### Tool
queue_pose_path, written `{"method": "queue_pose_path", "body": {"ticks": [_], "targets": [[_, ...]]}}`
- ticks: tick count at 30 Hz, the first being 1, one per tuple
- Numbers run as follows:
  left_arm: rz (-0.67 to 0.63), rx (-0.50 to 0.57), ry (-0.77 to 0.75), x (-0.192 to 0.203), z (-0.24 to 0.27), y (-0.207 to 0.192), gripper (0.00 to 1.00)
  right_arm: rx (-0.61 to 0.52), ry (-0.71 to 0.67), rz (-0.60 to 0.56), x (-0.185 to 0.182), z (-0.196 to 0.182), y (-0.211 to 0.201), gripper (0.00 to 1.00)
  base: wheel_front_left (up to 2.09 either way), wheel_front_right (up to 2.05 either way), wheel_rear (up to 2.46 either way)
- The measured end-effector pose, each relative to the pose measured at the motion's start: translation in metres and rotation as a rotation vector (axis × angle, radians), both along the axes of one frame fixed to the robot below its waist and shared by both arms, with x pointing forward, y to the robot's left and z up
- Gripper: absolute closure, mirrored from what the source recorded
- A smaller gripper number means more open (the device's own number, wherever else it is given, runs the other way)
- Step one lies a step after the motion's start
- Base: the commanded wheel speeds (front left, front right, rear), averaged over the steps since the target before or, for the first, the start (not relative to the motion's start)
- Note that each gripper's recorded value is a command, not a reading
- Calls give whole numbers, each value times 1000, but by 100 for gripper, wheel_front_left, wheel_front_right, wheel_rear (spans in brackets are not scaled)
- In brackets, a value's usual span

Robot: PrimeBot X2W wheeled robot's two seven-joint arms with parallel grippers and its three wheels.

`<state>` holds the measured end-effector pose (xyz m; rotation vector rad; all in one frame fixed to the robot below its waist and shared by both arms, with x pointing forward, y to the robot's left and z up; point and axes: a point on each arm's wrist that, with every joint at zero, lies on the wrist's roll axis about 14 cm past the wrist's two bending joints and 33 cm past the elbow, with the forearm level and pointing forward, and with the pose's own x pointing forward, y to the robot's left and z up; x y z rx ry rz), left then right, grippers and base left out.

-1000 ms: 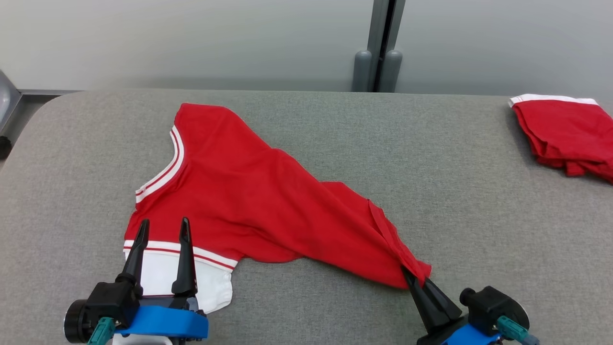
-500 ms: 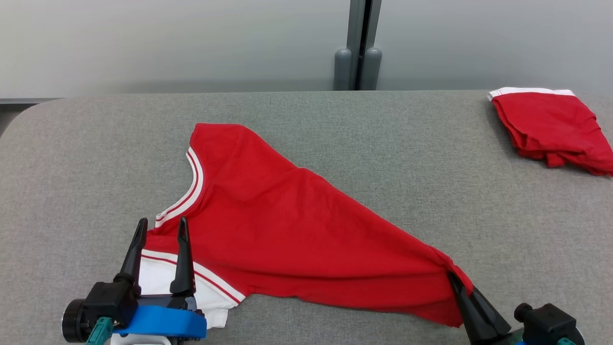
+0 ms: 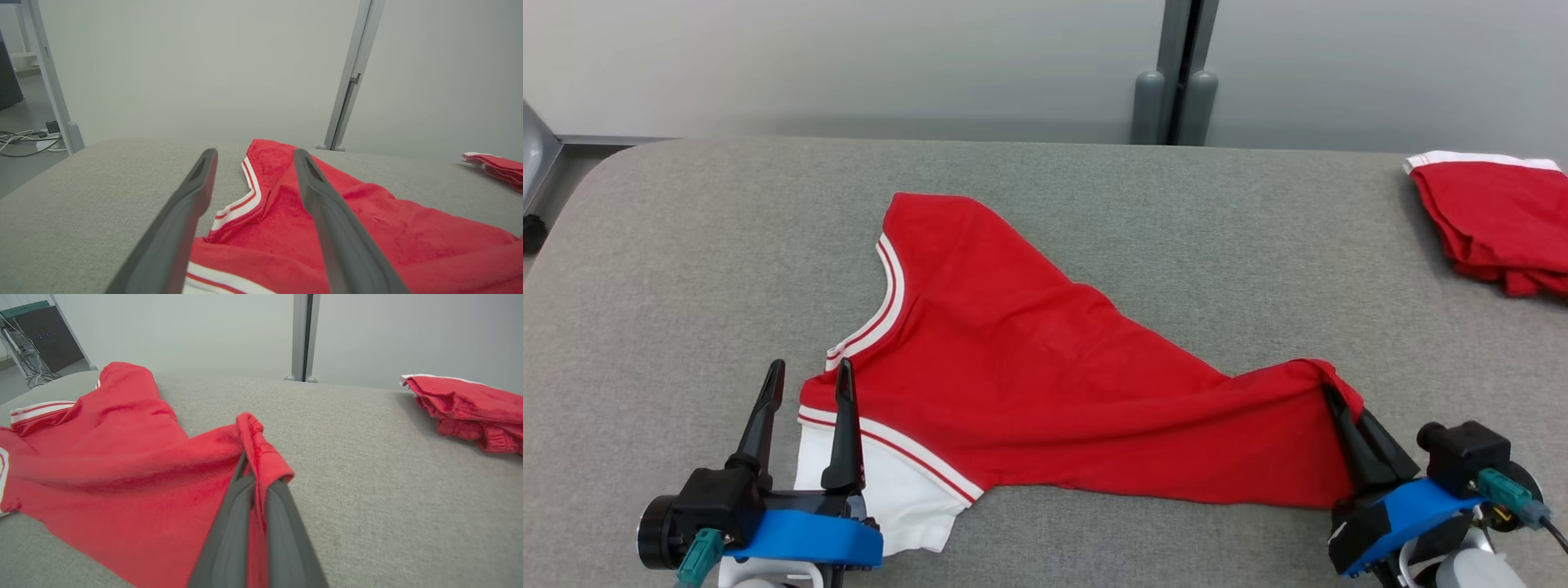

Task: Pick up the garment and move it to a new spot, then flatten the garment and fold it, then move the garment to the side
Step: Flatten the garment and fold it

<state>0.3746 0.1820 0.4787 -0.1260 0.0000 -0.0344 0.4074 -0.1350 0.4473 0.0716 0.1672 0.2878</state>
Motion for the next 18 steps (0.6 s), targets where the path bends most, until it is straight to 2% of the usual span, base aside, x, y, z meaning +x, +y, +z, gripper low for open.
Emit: {"method": "queue_pose_path", "body": {"ticks": [11, 12, 13, 18], "targets": [[37, -7, 30, -7, -9, 10, 0, -83, 118, -37, 46, -42, -18, 100, 0, 0, 0], [37, -7, 32, -7, -9, 10, 0, -89, 138, -37, 45, -47, -18, 70, 0, 0, 0], [36, -7, 33, -7, -10, 9, 0, -88, 148, -37, 45, -50, -18, 0, 0, 0, 0], [34, -3, 31, -4, -9, 8, 0, -85, 147, -69, 44, -52, -28, 0, 0, 0, 0]]}}
